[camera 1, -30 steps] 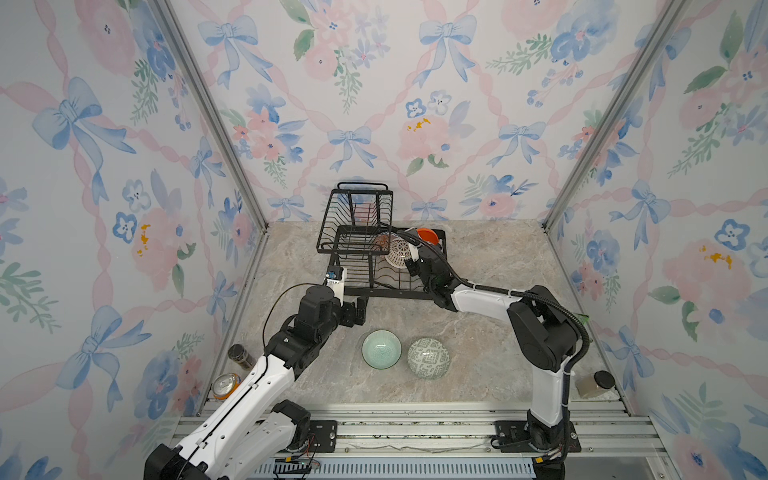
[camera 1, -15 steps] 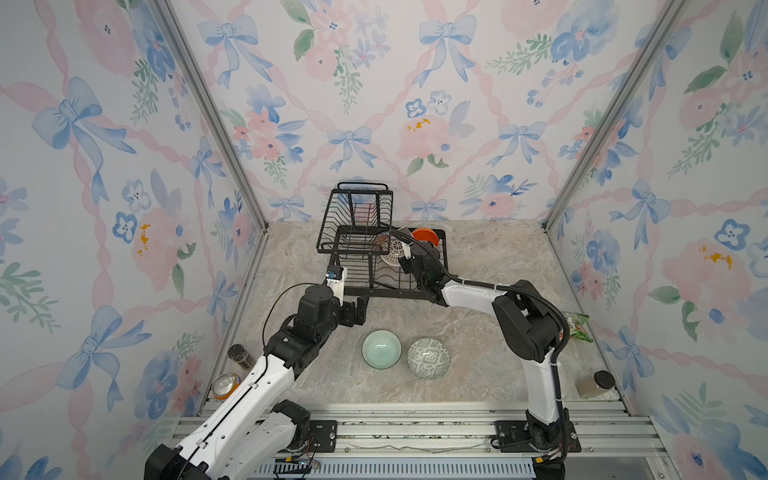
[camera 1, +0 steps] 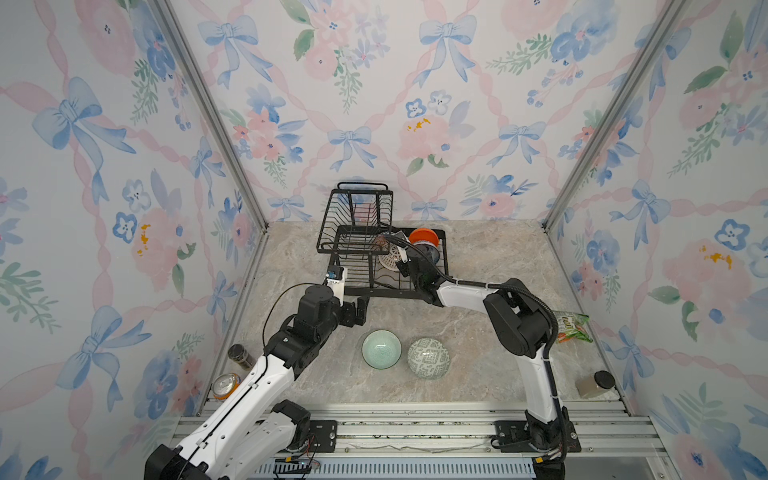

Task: Load the bowls into the dish rack
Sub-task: 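Carry the white maroon-patterned bowl into the rack with the right gripper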

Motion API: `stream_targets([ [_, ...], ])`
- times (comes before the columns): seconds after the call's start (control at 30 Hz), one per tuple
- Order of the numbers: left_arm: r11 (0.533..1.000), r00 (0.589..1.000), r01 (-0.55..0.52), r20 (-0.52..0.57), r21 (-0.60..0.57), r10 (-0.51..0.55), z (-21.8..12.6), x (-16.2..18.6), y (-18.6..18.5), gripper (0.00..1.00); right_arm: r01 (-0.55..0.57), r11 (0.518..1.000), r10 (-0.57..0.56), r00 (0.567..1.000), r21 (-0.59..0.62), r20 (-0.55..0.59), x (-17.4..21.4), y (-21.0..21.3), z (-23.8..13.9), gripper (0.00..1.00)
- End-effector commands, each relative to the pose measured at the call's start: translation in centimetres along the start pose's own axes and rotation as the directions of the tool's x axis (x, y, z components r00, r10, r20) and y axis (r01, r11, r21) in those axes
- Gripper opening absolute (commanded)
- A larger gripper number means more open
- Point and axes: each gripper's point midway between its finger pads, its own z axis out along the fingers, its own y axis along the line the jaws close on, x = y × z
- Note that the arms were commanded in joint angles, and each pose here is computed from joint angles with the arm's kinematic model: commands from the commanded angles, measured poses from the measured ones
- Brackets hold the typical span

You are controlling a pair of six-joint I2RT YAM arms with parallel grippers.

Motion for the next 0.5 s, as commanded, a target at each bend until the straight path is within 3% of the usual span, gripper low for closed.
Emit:
stream_targets([
  [0.0, 1.000, 1.000, 0.013, 0.011, 0.008, -0.013, -0.2, -0.2, 0.0, 0.98, -0.009, 1.000, 0.007, 0.996, 0.025, 0.090, -3.1, 0.3, 0.3, 0.00],
  [0.47, 1.000, 1.000, 0.013, 0.009, 0.014, -0.013, -0.2, 0.0, -0.1, 0.98, 0.117, 0.992, -0.122, 0.983, 0.045, 0.138, -4.2, 1.5, 1.4, 0.00],
])
